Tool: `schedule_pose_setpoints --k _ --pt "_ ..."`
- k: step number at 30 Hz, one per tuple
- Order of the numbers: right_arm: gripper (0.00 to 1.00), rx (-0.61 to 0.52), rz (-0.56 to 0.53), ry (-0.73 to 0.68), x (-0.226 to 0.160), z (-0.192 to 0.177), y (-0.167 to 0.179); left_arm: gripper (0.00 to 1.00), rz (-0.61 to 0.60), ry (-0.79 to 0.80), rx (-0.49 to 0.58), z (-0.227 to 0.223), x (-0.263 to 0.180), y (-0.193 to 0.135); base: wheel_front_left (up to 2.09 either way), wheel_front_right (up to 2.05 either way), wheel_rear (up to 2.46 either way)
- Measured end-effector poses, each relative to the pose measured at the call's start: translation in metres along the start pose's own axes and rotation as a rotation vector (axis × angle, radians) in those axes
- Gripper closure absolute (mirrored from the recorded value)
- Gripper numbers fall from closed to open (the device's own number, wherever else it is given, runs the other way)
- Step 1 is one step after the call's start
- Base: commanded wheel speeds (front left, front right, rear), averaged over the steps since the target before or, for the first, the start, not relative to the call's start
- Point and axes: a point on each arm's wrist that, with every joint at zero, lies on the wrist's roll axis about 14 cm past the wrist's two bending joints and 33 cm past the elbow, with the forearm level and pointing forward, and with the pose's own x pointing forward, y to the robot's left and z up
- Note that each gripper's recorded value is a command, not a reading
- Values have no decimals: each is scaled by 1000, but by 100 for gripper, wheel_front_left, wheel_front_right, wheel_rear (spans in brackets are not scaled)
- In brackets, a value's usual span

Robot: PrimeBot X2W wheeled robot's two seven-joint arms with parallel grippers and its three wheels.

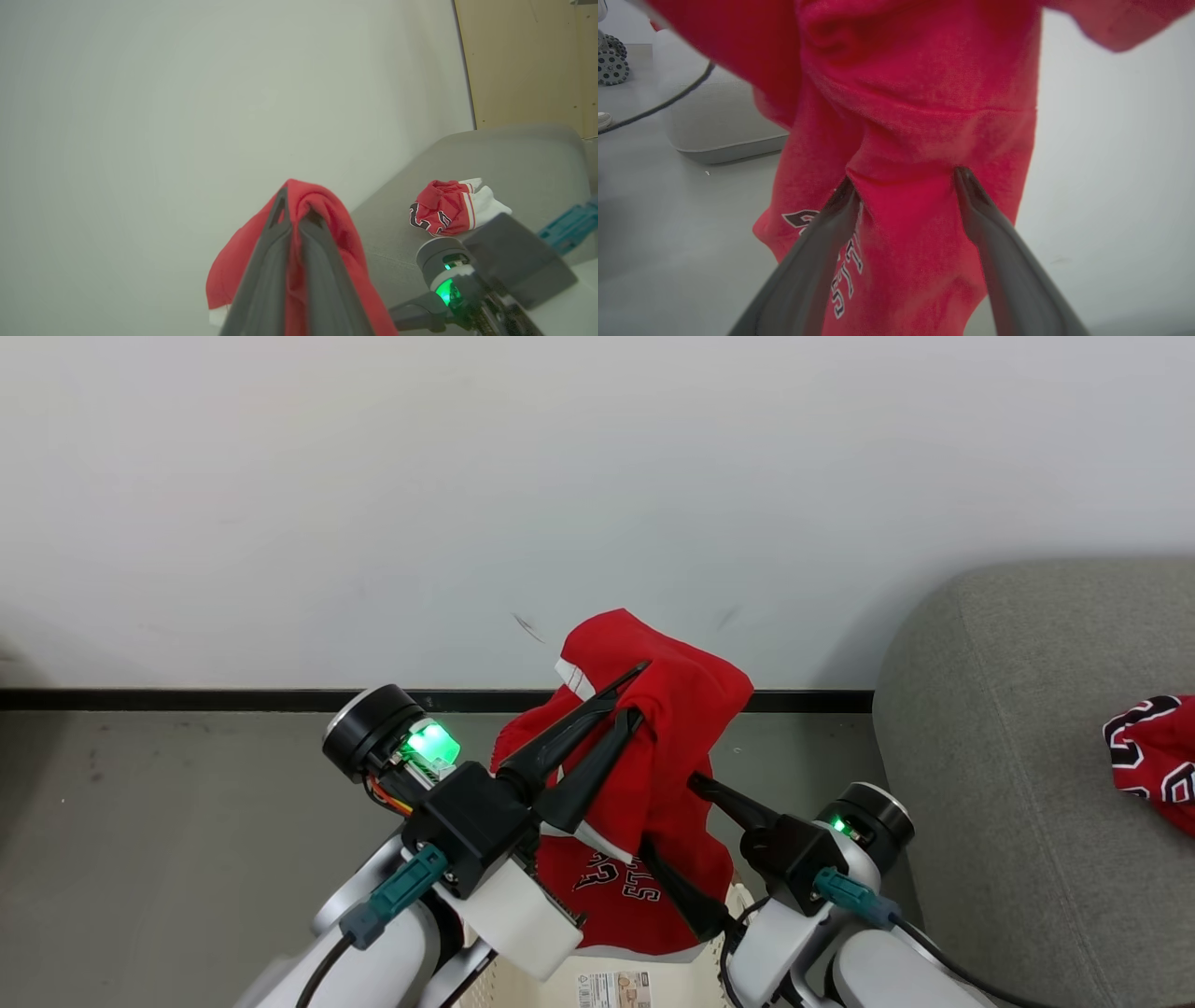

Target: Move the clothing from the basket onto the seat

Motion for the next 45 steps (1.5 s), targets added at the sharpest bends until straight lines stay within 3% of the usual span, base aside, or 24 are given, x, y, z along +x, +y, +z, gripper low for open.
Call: schedule_pose_setpoints --k 1,2,3,5,6,7,8,17,23,24,26,27,38,45 --pt "0 -3 4 5 0 -1 1 100 -2 2 -4 1 0 -2 0 0 0" --pt "6 -3 7 10 1 -3 2 100 -3 -1 -8 2 0 -3 0 0 0" --pt "49 -6 10 16 1 -5 3 100 -4 -4 -12 3 0 -4 0 0 0" --pt "66 -15 17 21 2 -7 4 100 -4 -1 -12 4 0 -4 0 0 0" --pt "80 -23 22 22 3 -7 4 100 -3 -2 -13 4 -1 -4 0 0 0" --pt "80 -25 25 20 4 -6 5 100 -2 -2 -15 4 -1 -4 0 0 0" --pt "100 -26 25 18 5 -6 4 100 -1 1 -20 4 -1 -4 0 0 0" --pt "100 25 -47 36 -2 -13 -14 100 67 51 -90 -15 -9 9 0 0 0" --pt "100 103 -188 47 -23 -20 -47 100 131 132 -161 -45 -22 18 0 0 0" --pt "100 111 -216 47 -27 -21 -54 95 136 135 -178 -47 -23 17 0 0 0" --pt "100 124 -269 37 -36 -19 -68 25 148 142 -202 -53 -25 16 0 0 0" --pt "100 135 -302 28 -41 -17 -77 2 148 151 -213 -56 -26 14 0 0 0" --pt "100 94 -592 -54 -101 9 -163 0 90 181 -337 -79 -30 -19 0 0 0" --pt "100 31 -725 -40 -150 15 -192 0 19 172 -391 -83 -28 -45 0 0 0"
